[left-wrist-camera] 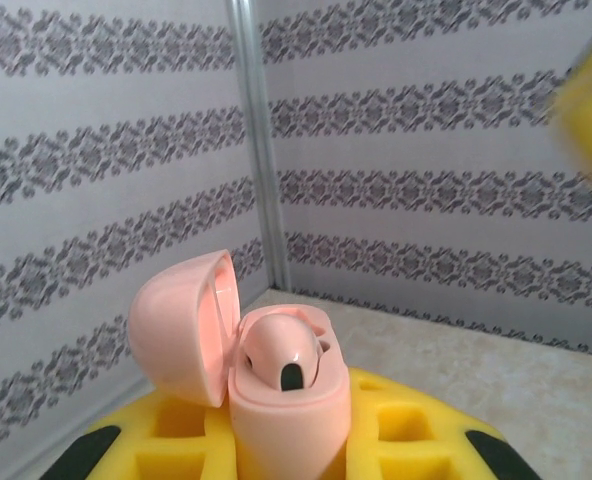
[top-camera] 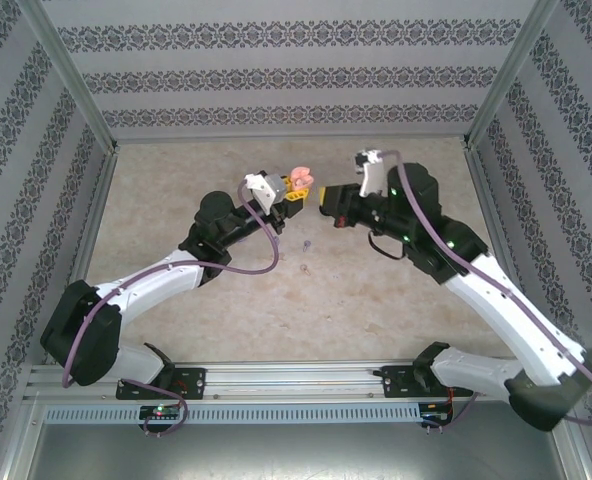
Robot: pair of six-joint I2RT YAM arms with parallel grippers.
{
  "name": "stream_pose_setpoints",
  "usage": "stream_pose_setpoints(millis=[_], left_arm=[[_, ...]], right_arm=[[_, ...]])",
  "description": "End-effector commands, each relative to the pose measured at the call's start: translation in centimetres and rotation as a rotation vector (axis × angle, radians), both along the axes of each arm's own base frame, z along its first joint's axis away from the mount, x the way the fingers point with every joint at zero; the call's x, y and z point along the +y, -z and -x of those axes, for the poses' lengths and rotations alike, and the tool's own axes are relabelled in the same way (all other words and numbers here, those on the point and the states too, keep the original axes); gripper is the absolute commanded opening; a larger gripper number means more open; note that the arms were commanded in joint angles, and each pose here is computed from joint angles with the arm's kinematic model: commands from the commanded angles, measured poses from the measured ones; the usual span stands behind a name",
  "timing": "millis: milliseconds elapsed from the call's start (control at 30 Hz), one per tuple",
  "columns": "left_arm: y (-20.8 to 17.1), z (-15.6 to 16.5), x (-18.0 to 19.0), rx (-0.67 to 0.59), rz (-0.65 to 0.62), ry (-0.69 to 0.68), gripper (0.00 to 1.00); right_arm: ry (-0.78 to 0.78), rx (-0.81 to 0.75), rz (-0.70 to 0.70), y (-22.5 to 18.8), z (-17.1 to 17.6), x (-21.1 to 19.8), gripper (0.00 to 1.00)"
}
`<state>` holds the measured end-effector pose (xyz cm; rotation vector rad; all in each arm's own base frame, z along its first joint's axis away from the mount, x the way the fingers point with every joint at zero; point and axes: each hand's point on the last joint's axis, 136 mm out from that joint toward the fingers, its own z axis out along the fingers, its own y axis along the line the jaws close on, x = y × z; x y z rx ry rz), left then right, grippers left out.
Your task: Insert wireless bluetooth earbuds into charging case
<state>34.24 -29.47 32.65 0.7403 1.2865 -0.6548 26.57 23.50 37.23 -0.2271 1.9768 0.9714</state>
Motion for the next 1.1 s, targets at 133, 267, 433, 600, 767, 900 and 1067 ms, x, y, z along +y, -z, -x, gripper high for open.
stream_pose_setpoints(millis=[133, 267, 433, 600, 767, 900, 1067], left_arm=[[-2.7, 0.4, 5.1, -0.060, 0.091, -0.122, 0.00], [-3.0, 1.3, 6.5, -0.061, 0.105, -0.147, 0.00], [-3.4, 2.4, 7.8, -0.068, 0.112, -0.172, 0.00], [-3.8, 3.1, 8.3, -0.077, 0.114, -0.177, 0.00], [-3.9, 3.3, 8.8, -0.083, 0.122, -0.186, 0.00], [-4.0, 3.3, 8.9, -0.089, 0.124, -0.190, 0.00], [-4.4, 3.4, 9.0, -0.100, 0.127, -0.189, 0.00]], right_arm=[[0.101, 0.223, 0.192, 13.0, -0.1, -2.6, 0.50], [0.007, 0.302, 0.359, 20.1, -0.4, -1.5, 0.55], [-0.101, 0.397, 0.555, 25.8, -0.9, -0.3, 0.55], [-0.186, 0.462, 0.683, 28.9, -1.7, 1.1, 0.56], [-0.241, 0.500, 0.781, 30.7, -2.4, 2.4, 0.55], [-0.249, 0.530, 0.850, 31.9, -2.6, 2.5, 0.53], [-0.270, 0.547, 0.899, 33.0, -2.6, 2.9, 0.49]])
